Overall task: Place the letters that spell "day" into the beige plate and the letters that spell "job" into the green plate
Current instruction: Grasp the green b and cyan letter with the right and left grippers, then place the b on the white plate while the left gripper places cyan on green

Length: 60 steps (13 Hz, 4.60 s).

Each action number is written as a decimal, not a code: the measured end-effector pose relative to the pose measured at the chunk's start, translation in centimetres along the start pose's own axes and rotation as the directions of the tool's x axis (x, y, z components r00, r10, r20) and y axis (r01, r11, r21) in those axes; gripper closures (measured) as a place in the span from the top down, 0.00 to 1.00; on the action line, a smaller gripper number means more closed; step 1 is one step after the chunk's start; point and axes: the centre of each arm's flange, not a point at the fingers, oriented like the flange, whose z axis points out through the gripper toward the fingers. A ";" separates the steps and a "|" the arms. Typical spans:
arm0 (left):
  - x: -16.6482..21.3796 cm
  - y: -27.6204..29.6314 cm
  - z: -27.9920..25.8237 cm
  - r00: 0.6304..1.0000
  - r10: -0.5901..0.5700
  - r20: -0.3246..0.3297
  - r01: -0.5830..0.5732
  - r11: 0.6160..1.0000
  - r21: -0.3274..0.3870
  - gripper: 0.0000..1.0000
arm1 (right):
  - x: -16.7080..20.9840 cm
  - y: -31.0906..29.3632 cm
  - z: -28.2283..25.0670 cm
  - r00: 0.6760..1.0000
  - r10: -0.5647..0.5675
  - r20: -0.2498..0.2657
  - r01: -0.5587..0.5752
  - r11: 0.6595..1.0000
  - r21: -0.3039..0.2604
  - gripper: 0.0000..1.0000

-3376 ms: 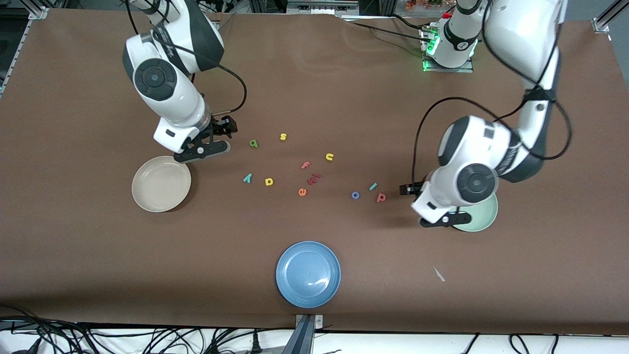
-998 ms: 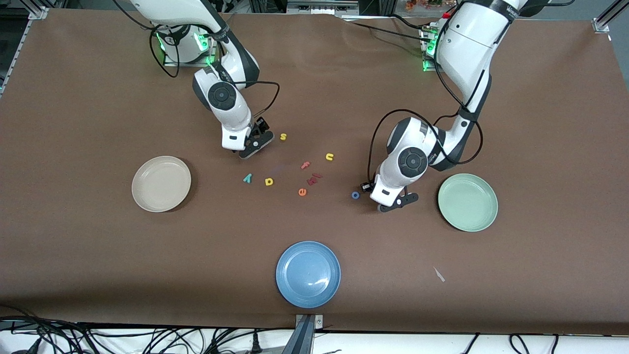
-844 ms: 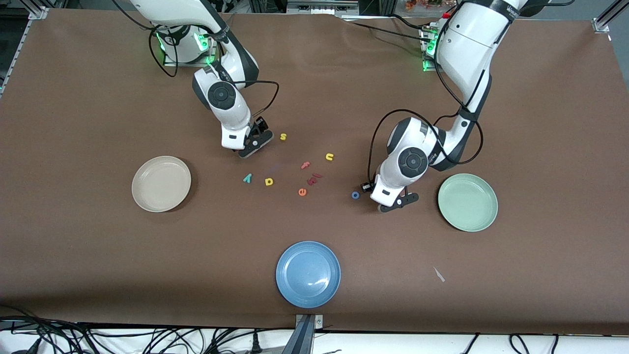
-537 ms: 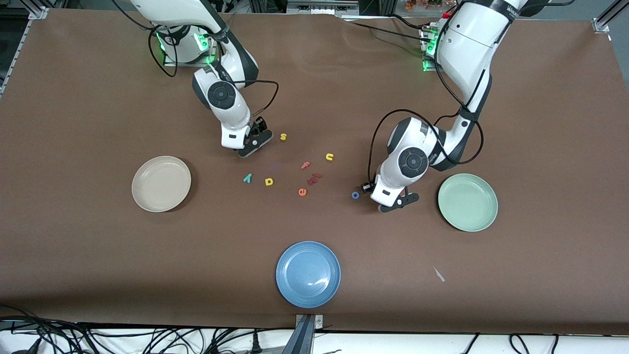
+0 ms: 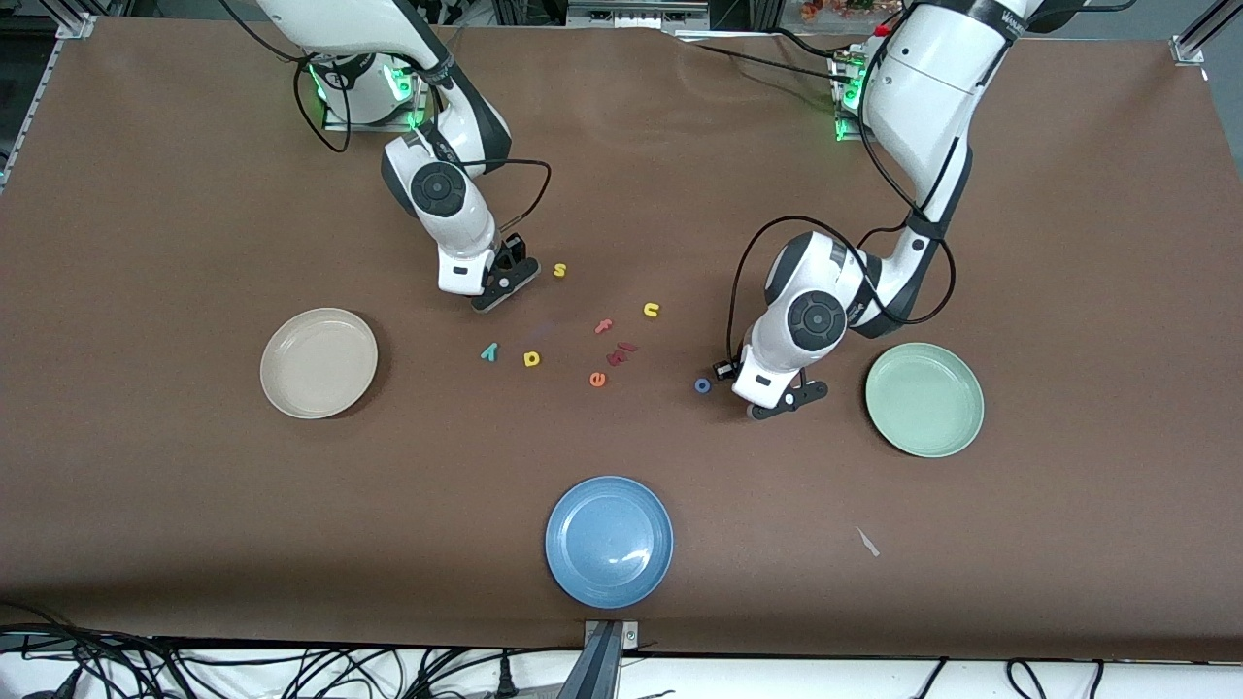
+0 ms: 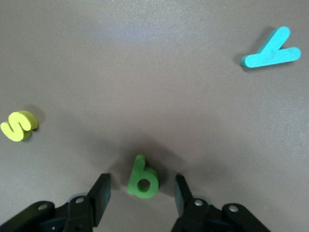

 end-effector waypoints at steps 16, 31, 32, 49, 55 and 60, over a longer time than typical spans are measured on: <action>4.8 -4.5 -12.8 1.000 0.028 -0.014 -0.028 0.999 -0.025 0.33 | 0.3 -0.1 -0.5 1.000 -0.003 -0.019 0.003 1.000 -0.002 0.29; 16.5 -25.5 -9.0 0.980 0.191 0.053 -0.193 0.981 0.036 0.33 | -2.0 18.2 -8.5 0.949 0.314 -0.006 -0.314 0.946 -0.085 0.29; 16.7 -25.6 -8.1 0.980 0.191 0.050 -0.193 0.981 0.034 0.33 | -2.3 19.3 -8.6 0.945 0.327 -0.010 -0.326 0.941 -0.090 0.29; 16.8 -21.6 -18.2 0.968 0.245 -0.047 -0.245 0.970 0.009 1.00 | 1.7 26.3 -11.4 0.931 0.358 0.070 -0.356 0.934 -0.033 1.00; 14.8 -16.8 -20.0 0.981 0.191 -0.026 -0.191 0.982 0.016 1.00 | 5.1 21.0 -10.5 0.836 0.547 0.048 -0.549 0.836 0.029 1.00; 11.2 -8.6 -16.1 0.994 0.096 -0.048 -0.096 0.995 0.013 0.95 | 7.8 15.2 -9.1 0.716 0.698 0.020 -0.698 0.716 0.013 1.00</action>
